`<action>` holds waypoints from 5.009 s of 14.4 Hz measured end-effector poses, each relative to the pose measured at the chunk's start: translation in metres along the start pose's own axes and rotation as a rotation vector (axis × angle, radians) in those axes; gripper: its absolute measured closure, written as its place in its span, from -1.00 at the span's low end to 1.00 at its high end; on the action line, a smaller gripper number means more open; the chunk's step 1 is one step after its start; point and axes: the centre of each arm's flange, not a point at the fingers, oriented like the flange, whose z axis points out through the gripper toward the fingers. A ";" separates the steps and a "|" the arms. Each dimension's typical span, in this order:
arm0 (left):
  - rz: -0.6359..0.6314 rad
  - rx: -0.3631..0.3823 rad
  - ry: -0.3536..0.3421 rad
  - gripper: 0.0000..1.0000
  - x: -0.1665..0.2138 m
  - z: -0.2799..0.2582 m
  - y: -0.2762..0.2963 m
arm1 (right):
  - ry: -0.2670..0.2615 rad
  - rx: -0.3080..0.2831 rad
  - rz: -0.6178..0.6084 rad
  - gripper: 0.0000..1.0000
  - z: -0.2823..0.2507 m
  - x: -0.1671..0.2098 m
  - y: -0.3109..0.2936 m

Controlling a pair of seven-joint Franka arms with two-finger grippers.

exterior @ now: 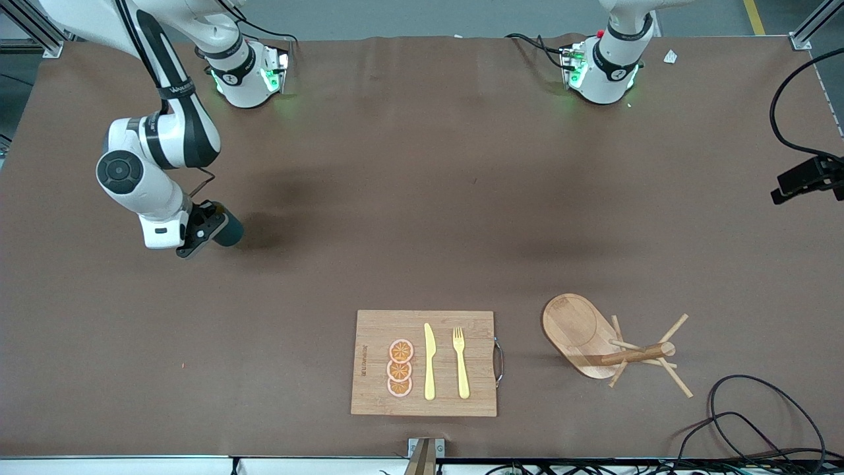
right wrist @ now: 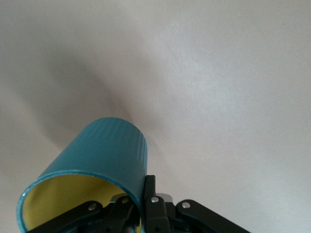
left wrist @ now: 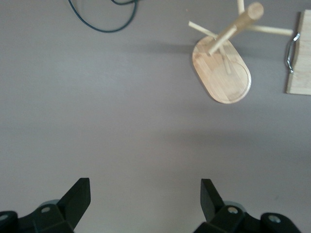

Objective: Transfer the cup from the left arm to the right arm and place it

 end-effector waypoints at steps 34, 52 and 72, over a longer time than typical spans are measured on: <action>0.054 0.017 -0.002 -1.00 -0.050 -0.008 0.083 | -0.101 0.176 0.041 -0.64 0.014 -0.008 0.098; 0.040 0.028 0.026 -1.00 -0.043 -0.006 0.074 | -0.065 0.214 0.980 -1.00 -0.268 -0.037 0.115; 0.048 0.027 0.024 -1.00 -0.040 -0.003 0.077 | -0.067 0.213 0.923 -1.00 -0.332 -0.041 0.100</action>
